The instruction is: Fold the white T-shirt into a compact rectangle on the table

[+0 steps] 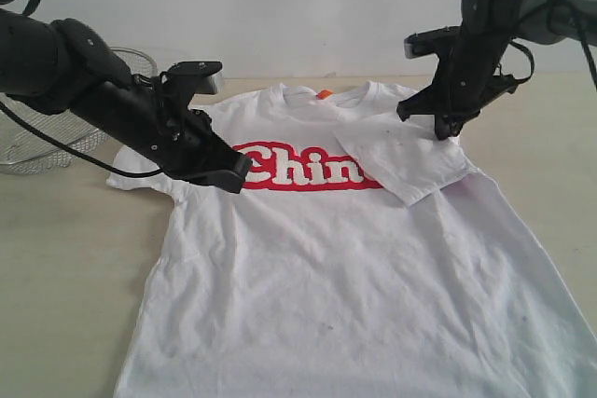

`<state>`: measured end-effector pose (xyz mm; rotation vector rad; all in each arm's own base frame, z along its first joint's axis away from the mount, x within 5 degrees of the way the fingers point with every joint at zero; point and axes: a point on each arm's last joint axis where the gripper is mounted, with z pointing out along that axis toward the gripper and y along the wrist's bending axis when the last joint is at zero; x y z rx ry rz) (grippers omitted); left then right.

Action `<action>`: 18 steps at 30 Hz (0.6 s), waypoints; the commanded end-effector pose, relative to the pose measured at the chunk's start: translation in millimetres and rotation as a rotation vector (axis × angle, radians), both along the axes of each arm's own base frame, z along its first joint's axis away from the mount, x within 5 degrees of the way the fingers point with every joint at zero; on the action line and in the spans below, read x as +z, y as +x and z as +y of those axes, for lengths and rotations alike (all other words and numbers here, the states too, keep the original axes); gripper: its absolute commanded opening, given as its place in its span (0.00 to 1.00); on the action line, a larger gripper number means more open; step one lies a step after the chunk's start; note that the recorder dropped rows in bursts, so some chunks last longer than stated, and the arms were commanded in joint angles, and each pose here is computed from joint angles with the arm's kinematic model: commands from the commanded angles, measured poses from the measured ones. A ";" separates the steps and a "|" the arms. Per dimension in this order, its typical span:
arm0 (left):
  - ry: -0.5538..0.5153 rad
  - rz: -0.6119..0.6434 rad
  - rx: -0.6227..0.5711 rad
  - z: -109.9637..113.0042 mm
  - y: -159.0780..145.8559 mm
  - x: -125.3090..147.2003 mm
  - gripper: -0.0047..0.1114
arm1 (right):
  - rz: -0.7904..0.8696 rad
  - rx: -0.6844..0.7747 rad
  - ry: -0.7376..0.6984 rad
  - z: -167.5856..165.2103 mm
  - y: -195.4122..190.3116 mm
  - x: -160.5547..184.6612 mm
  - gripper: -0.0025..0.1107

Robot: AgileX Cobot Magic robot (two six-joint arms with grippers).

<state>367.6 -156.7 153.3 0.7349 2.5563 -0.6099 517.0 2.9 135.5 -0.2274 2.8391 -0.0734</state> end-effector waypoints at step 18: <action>0.002 0.044 0.068 -3.4 14.9 -39.2 0.08 | -0.196 -0.001 0.310 -55.0 2.7 61.3 0.02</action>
